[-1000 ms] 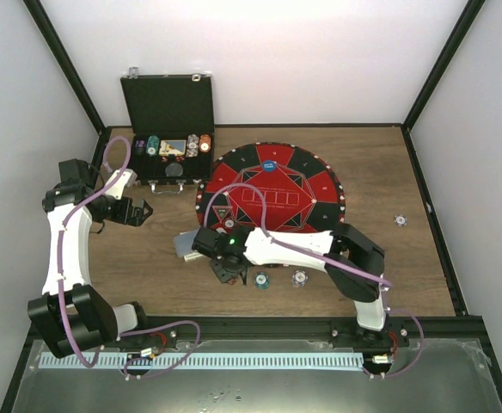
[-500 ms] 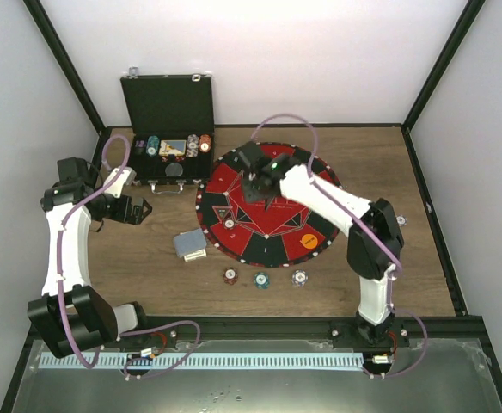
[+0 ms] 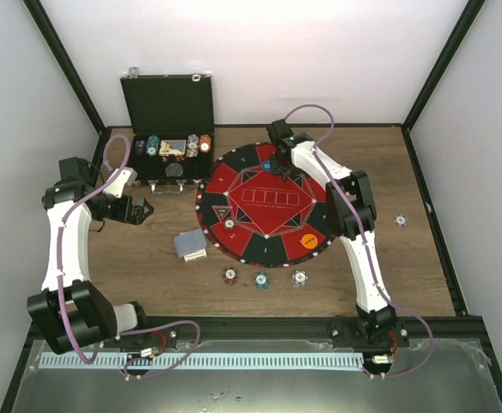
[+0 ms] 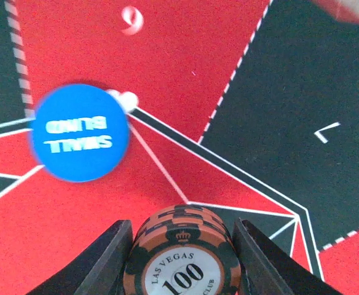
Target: Distribute texas hold em gaming equipment
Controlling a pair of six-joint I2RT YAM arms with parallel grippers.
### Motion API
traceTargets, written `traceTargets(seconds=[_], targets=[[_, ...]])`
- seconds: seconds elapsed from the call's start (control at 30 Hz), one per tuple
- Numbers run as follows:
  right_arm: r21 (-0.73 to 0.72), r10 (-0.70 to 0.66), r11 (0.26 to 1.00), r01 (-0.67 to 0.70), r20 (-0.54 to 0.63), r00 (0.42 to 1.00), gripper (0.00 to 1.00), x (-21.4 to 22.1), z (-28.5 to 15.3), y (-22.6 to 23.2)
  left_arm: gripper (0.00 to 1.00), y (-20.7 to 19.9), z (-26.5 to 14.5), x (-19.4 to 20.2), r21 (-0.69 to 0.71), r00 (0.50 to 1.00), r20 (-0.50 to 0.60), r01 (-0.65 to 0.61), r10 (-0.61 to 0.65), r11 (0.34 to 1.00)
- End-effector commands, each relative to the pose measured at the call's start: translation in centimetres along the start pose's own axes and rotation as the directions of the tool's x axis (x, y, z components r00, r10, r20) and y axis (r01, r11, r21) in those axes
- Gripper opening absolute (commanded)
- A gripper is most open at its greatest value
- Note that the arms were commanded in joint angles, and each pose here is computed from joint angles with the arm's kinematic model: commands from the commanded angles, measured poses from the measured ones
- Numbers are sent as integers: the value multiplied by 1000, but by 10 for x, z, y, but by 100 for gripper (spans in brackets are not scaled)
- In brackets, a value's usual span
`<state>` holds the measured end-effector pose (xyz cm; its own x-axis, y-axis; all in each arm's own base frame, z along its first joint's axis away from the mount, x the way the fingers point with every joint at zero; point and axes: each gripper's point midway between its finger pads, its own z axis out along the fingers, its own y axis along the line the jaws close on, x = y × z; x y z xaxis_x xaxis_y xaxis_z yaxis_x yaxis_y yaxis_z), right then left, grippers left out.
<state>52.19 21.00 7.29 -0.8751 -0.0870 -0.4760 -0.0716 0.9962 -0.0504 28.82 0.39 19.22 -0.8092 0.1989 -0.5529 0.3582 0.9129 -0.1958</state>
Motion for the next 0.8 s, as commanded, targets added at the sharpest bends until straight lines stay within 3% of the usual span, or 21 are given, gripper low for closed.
traceTargets(seconds=[0.0,0.37,0.53,0.77], targets=[[-39,0,999,1,34,999,12,-20,12,2,100,-1,-6,-8,9,1000,20,-20,20,1000],[-39,-8,999,8,0,1000,13,-11,46,5,100,-2,-8,-8,9,999,20,-31,31,999],[-9,-14,1000,13,-23,1000,21,-5,44,-2,100,-3,-7,-9,21,999,20,-31,31,999],[-4,-5,1000,5,17,1000,23,-18,17,-11,100,-5,-9,-8,17,999,23,-36,36,999]])
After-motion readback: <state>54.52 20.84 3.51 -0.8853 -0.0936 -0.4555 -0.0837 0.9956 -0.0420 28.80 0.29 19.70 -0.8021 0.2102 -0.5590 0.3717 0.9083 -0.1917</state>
